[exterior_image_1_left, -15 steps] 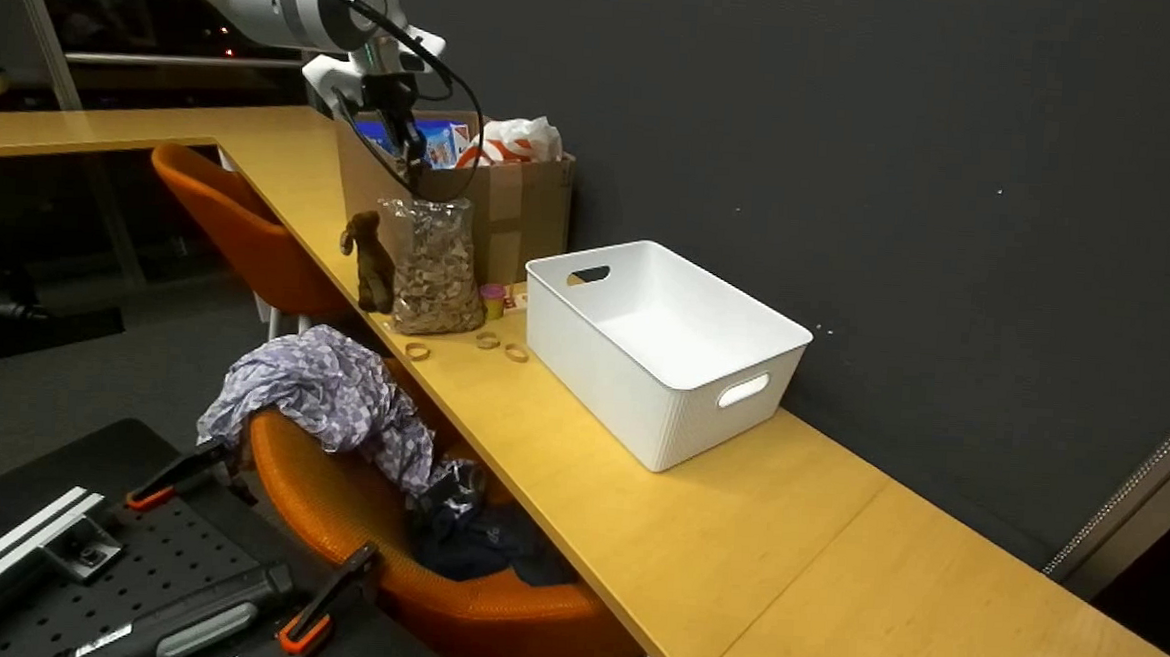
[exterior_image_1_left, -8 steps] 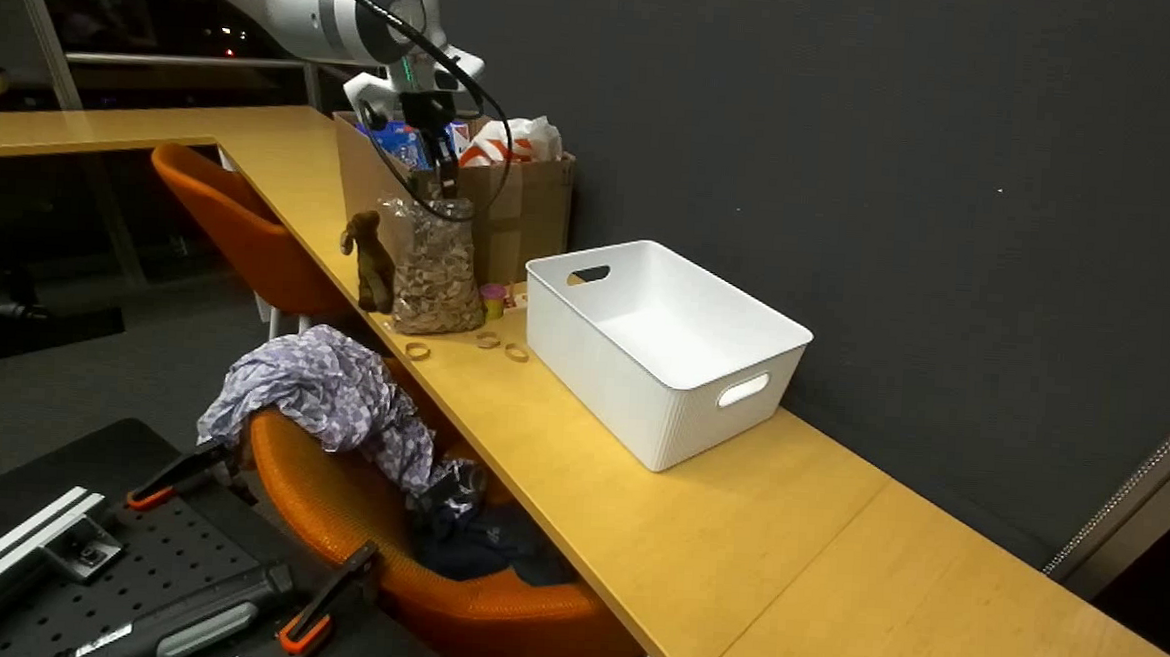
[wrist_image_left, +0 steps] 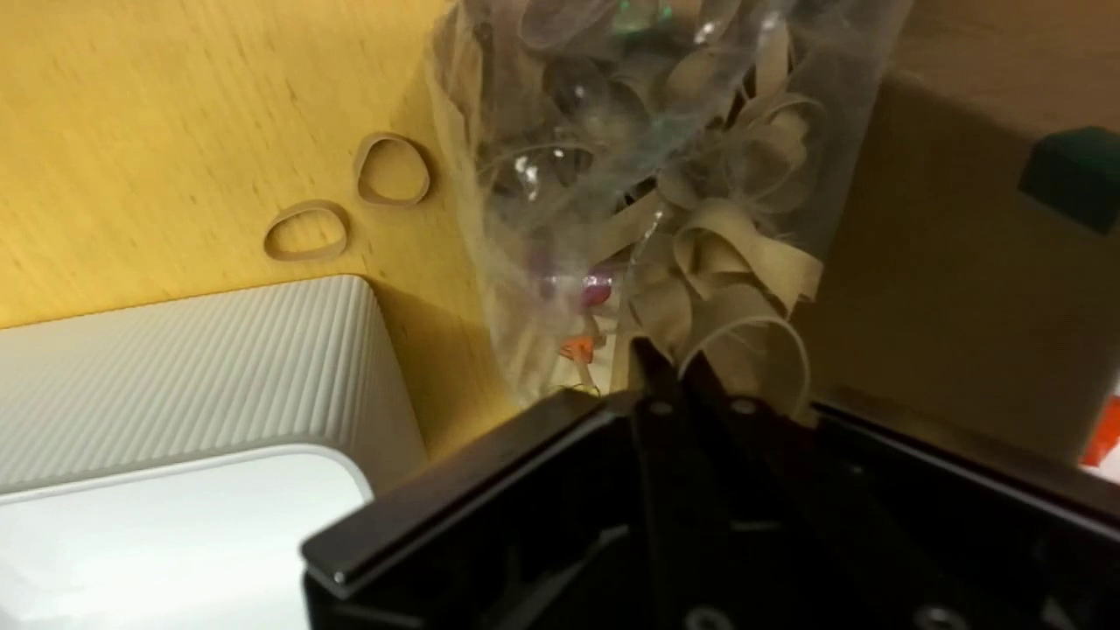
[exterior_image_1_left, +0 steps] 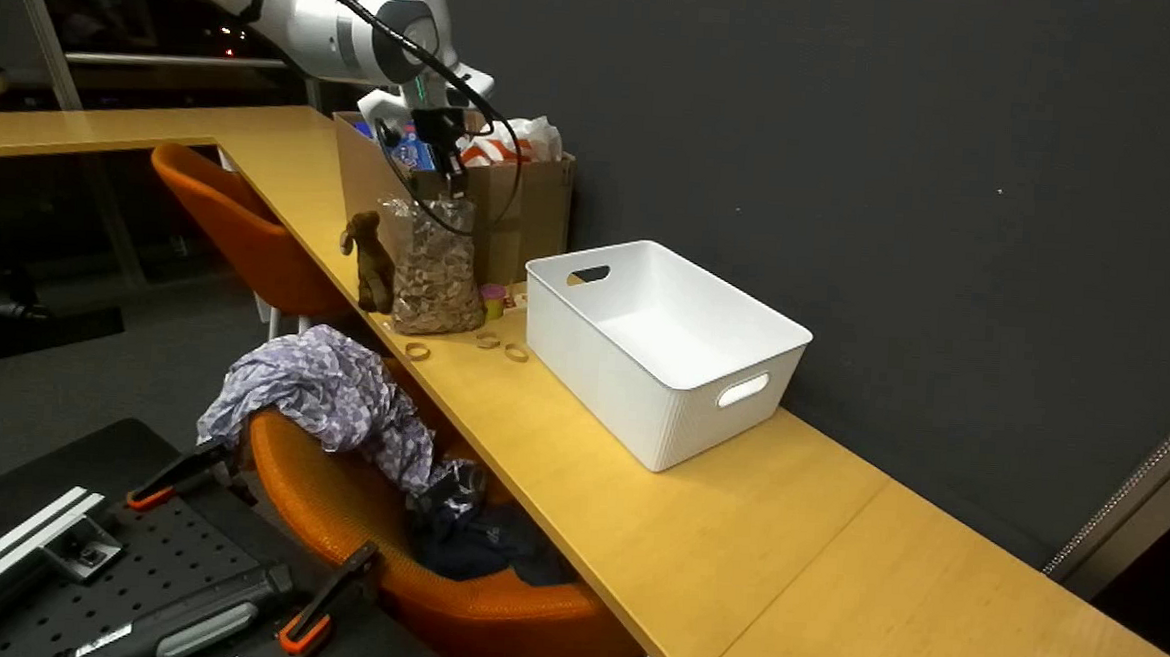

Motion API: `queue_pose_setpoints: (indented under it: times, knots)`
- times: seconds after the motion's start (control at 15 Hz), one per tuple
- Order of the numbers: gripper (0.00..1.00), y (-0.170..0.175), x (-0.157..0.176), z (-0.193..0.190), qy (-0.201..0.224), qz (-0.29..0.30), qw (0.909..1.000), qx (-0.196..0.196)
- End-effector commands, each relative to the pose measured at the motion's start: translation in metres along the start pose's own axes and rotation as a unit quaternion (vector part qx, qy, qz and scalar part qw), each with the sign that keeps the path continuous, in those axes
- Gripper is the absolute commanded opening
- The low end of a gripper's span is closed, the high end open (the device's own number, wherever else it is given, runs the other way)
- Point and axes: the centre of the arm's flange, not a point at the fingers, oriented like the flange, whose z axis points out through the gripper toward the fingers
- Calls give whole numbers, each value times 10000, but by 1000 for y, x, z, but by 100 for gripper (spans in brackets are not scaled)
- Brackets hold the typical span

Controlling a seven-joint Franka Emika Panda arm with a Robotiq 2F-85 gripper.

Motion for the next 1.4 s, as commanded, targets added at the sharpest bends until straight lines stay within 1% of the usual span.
queue_pose_setpoints:
  times: [0.0, 0.27, 0.33, 0.4, 0.47, 0.53, 0.67, 0.73, 0.87, 0.93, 1.0, 1.07, 1.13, 1.2, 1.33]
  knots:
    - [1, -24, -6, -5, -68, -112, 9999, -90]
    - [1, -20, -25, -10, -218, -68, 9995, -221]
    - [13, -19, -25, -11, -222, -42, 9995, -225]
    - [30, -17, -23, -11, -190, -8, 9996, -218]
    - [36, -15, -20, -12, -163, 17, 9996, -210]
    - [44, -14, -19, -13, -155, 39, 9997, -184]
    - [57, -13, -14, -22, -55, 36, 9999, -142]
    - [66, -12, -12, -28, -15, 49, 9999, -106]
    - [81, -6, -8, -50, 152, 49, 9998, -92]
    - [87, 2, -5, -68, 278, 49, 9995, -156]
    - [94, 10, -2, -81, 300, 41, 9993, -212]
    - [99, 21, 1, -91, 353, 65, 9990, -268]
    - [100, 33, 5, -100, 335, 109, 9990, -269]
    - [100, 46, 9, -101, 339, 150, 9989, -279]
    - [100, 72, 20, -92, 260, 267, 9988, -327]
